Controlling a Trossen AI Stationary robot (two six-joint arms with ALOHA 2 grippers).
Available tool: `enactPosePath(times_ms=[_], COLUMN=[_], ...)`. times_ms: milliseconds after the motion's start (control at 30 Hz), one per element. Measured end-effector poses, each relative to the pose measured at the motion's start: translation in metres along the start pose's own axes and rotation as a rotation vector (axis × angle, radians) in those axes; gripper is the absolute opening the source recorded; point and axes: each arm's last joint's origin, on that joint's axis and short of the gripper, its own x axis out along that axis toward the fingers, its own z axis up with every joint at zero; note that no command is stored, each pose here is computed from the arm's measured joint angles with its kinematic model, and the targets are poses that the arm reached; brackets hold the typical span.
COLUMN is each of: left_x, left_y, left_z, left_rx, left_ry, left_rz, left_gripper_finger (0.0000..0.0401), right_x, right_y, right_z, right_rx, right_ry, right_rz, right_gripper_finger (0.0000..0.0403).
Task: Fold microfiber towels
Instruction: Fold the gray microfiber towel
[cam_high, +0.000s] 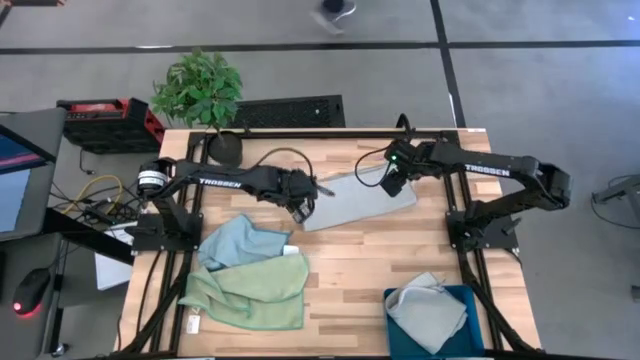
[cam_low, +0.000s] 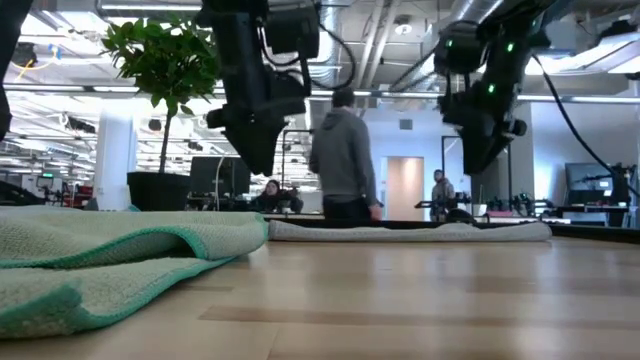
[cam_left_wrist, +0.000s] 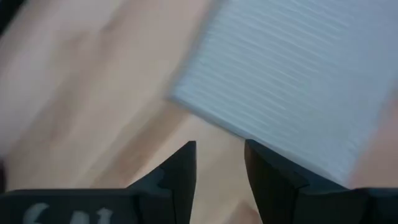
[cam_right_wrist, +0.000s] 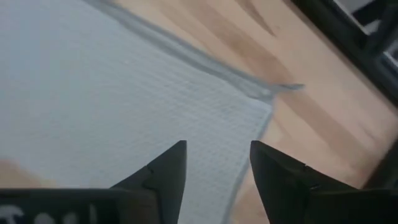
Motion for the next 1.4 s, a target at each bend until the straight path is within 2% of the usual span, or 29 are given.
enactPosePath(times_ms=[167, 300, 367, 533, 900, 967, 1067, 1267, 1400], left_x=[-0.012, -0.021, -0.025, -0.023, 0.003, 0.011, 0.019, 0.032, 0.037], left_y=[-0.032, -0.052, -0.059, -0.071, -0.079, -0.078, -0.075, -0.065, -0.059], left_z=[-0.02, -0.036, -0.041, -0.048, -0.059, -0.063, -0.066, -0.07, -0.069], left_rx=[0.205, 0.383, 0.434, 0.431, 0.599, 0.627, 0.602, 0.601, 0.608], left_ry=[0.011, -0.024, -0.044, -0.11, -0.269, -0.283, -0.311, -0.314, -0.303], left_rz=[-0.098, -0.095, -0.085, -0.142, -0.234, -0.233, -0.242, -0.179, -0.176], left_gripper_finger=[0.013, 0.013, 0.013, 0.013, 0.013, 0.013, 0.013, 0.013, 0.013], right_x=[-0.031, -0.051, -0.058, -0.071, -0.074, -0.074, -0.074, -0.074, -0.074], right_y=[0.001, 0.005, 0.006, 0.01, 0.021, 0.022, 0.023, 0.022, 0.022], right_z=[-0.003, -0.01, -0.014, -0.021, -0.026, -0.026, -0.026, -0.026, -0.026], right_rx=[-0.021, -0.049, -0.065, -0.099, -0.156, -0.161, -0.164, -0.163, -0.162], right_ry=[-0.042, -0.107, -0.134, -0.179, -0.179, -0.18, -0.18, -0.181, -0.181], right_rz=[0.134, 0.202, 0.223, 0.259, 0.288, 0.29, 0.291, 0.289, 0.289], right_gripper_finger=[0.0203, 0.02, 0.0199, 0.0199, 0.0193, 0.0194, 0.0195, 0.0196, 0.0195])
